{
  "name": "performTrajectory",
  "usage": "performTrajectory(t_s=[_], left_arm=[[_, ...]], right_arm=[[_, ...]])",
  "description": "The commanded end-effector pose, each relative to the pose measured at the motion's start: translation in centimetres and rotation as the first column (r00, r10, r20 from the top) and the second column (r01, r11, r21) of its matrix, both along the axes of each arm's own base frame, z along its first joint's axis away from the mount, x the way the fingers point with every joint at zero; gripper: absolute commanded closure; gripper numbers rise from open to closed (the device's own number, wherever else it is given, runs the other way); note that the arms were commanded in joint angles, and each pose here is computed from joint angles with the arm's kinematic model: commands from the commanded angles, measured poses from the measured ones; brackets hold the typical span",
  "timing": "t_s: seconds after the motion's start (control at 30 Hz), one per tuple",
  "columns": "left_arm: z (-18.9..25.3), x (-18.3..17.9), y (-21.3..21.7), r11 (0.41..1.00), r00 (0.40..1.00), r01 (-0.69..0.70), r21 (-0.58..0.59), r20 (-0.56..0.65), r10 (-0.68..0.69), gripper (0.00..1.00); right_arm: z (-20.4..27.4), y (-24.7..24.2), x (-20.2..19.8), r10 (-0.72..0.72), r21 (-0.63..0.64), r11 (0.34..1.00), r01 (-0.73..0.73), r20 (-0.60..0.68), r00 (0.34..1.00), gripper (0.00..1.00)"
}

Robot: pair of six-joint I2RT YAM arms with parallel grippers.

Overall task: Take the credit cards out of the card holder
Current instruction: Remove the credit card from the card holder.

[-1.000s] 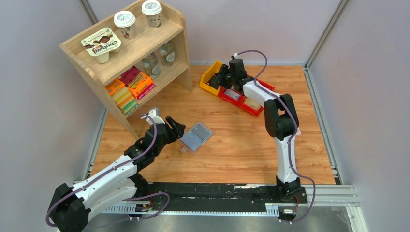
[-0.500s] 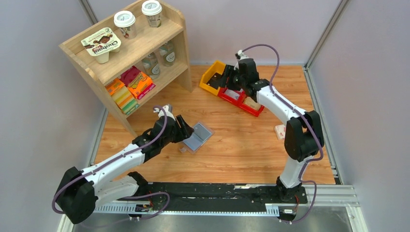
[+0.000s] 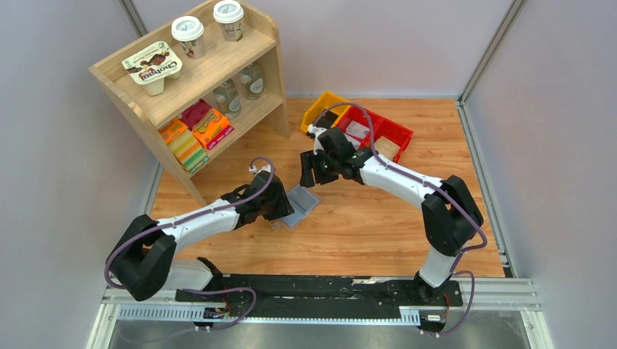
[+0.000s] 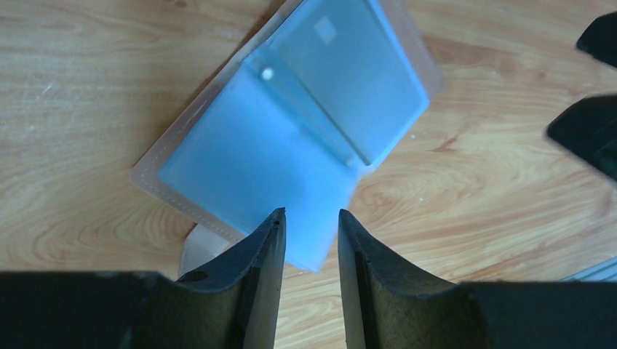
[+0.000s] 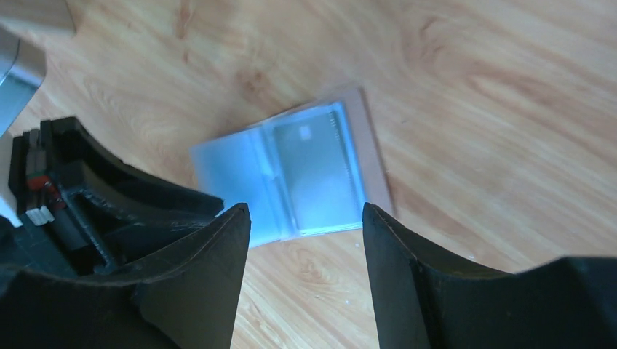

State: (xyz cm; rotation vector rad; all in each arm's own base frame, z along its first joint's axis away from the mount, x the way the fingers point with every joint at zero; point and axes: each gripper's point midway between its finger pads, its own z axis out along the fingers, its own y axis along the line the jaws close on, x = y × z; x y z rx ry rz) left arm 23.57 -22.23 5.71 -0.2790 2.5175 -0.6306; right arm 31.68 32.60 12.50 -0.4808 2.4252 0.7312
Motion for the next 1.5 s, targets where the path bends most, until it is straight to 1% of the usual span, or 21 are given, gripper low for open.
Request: performTrajectory(t_s=[0.0,0.17,0.33,0.63,0.9,1.03,1.3,1.47], left_arm=[[-1.3,-1.0,0.9,0.999,0.998,-0.029,0.019,-0.053,0.03,0.6],[-3.1,-1.8,2.7,0.994,0.994,-0.084,0.065,-0.069,0.088,0.62],[-4.1,-2.2,3.5,0.99,0.99,-0.104,0.1,-0.081,0.113,0.64],[-4.5,-2.3,3.4,0.99,0.99,-0.1,0.104,-0.092,0.11,0.66],[-4.5,-2.3,3.4,0.99,0.99,-0.096,0.101,-0.091,0.105,0.66],[-4.4,-2.2,3.3,0.991,0.991,-0.093,0.096,-0.086,0.102,0.66],[-4.1,-2.2,3.2,0.992,0.992,-0.092,0.087,-0.076,0.099,0.66],[-4.0,-2.2,3.2,0.992,0.992,-0.092,0.083,-0.073,0.098,0.66]], right_arm=[[-1.4,1.6,-1.0,0.075,-0.062,0.995,-0.075,-0.004,0.997,0.39],[-3.8,2.2,-1.2,0.092,-0.14,0.985,-0.097,-0.038,0.995,0.38],[-5.4,2.6,-1.4,0.098,-0.163,0.981,-0.109,-0.07,0.993,0.37],[-7.3,2.6,-1.5,0.098,-0.204,0.972,-0.114,-0.085,0.992,0.37],[-7.8,2.9,-2.1,0.122,-0.189,0.972,-0.141,-0.109,0.986,0.38],[-7.0,3.4,-2.6,0.152,-0.158,0.973,-0.168,-0.109,0.982,0.41],[-5.8,4.5,-3.6,0.216,-0.079,0.971,-0.226,-0.122,0.969,0.5],[-5.6,5.1,-4.2,0.252,-0.045,0.965,-0.26,-0.139,0.958,0.51]])
